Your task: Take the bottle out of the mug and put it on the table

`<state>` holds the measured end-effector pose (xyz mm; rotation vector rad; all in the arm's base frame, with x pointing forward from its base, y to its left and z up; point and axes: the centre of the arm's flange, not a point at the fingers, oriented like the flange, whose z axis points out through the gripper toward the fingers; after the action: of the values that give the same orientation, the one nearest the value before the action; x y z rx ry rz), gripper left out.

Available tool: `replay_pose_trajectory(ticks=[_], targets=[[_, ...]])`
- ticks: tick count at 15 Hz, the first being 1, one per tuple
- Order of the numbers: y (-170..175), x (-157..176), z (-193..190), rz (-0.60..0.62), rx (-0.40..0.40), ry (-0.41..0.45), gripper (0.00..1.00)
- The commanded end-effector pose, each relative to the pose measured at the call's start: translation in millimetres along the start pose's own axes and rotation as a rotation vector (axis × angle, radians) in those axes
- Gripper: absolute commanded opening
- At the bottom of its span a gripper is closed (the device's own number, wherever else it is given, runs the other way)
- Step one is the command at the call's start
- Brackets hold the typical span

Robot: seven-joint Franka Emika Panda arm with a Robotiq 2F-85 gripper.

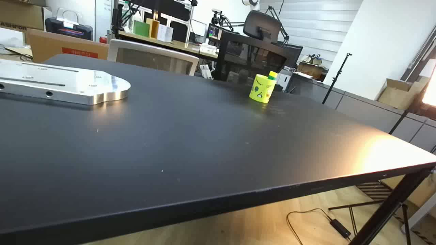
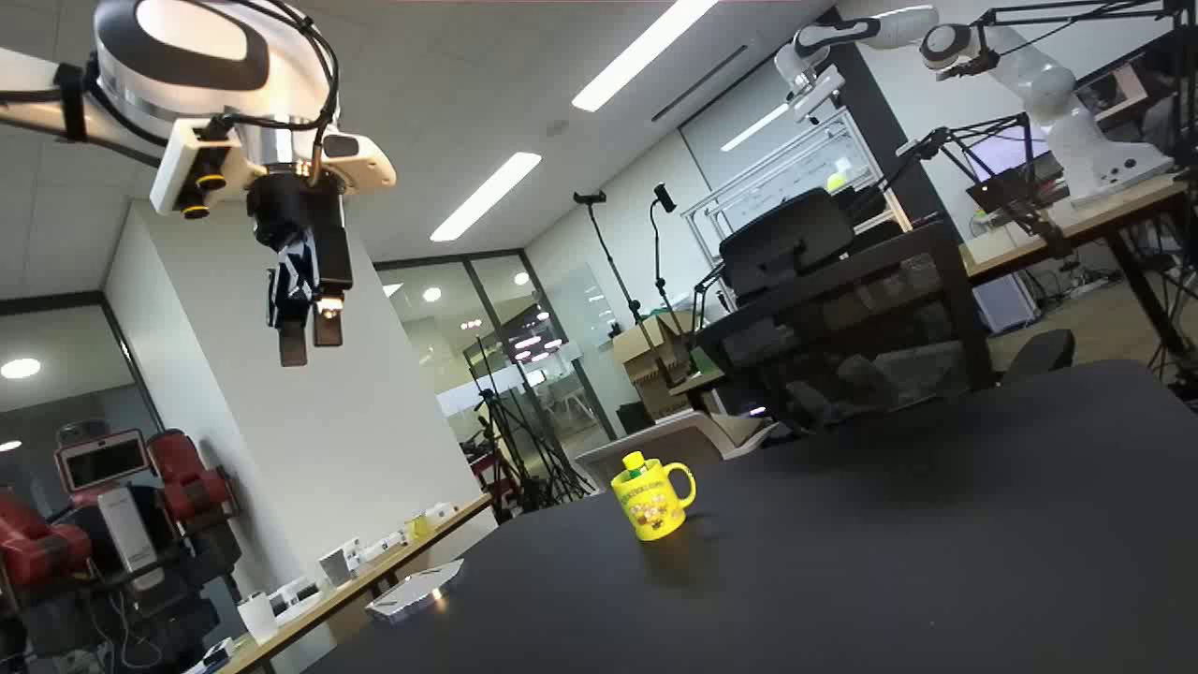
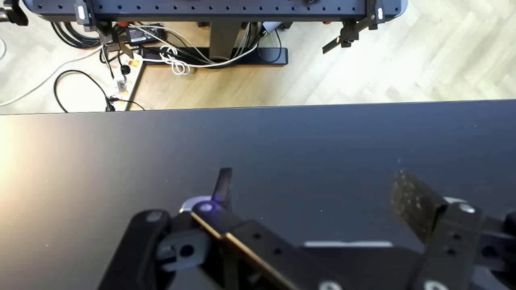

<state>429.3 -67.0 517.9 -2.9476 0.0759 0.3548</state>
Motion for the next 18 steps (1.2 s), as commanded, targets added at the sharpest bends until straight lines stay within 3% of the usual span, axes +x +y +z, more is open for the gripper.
replay_pose_trajectory(ticks=[1, 15, 18], targets=[[0, 0, 0, 0.000, 0.000, 0.001, 1.00], [0, 0, 0, -0.001, 0.000, 0.003, 1.00], [10, 22, -10, -0.019, -0.055, 0.070, 1.00]])
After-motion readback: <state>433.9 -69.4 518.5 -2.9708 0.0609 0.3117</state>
